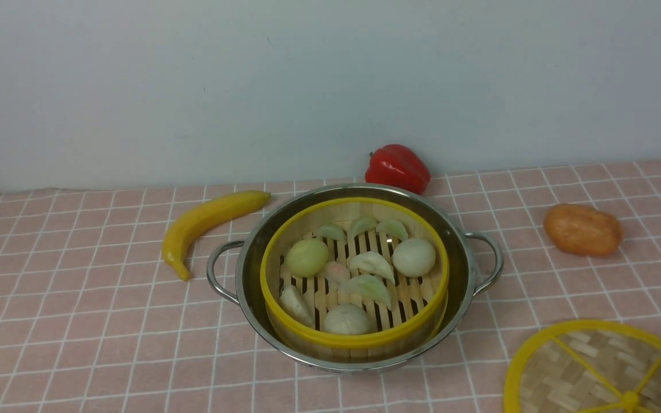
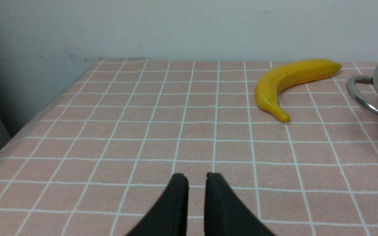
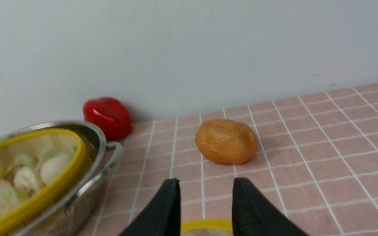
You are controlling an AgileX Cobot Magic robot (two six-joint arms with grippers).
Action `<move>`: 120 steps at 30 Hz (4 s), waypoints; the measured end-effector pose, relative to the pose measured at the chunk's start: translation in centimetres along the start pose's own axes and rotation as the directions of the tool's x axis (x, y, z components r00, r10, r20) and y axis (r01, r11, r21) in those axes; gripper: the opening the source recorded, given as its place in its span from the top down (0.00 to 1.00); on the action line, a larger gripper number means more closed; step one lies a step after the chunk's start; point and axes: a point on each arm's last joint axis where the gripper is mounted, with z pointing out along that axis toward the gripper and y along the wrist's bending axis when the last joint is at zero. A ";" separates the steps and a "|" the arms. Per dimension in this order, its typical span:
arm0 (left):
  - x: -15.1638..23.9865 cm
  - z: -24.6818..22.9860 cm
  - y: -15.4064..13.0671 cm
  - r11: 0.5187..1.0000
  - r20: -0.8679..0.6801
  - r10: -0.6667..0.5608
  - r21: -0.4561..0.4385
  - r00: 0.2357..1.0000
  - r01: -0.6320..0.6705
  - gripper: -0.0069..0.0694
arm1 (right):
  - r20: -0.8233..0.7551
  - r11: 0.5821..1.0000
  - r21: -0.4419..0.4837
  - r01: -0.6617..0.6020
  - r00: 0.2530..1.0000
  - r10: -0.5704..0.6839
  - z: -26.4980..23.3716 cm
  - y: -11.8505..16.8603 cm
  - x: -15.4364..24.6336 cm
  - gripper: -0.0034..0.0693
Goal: Place the steamer in the pot on the pink tablecloth, and put the lid on the steamer.
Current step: 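Move the gripper down to the bamboo steamer lid and grasp its center knob, then place the bamboo steamer lid onto the steamer basket in the pot with the right gripper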
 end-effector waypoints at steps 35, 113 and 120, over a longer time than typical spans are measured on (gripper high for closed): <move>0.0 0.0 0.0 1.000 0.004 0.000 0.000 1.000 0.000 0.73 | -0.926 0.952 -0.282 0.116 0.225 -0.302 15.6 4.4 -3.4 0.62; 0.0 0.0 0.0 1.000 0.005 0.000 0.000 1.000 0.000 0.59 | -0.363 0.377 -0.840 0.389 0.113 -0.925 33.0 27.6 -0.8 0.75; 0.0 0.0 0.0 1.000 0.005 0.000 0.000 1.000 0.000 0.59 | -0.506 0.507 -0.789 0.348 0.101 -0.857 31.9 26.4 0.4 0.75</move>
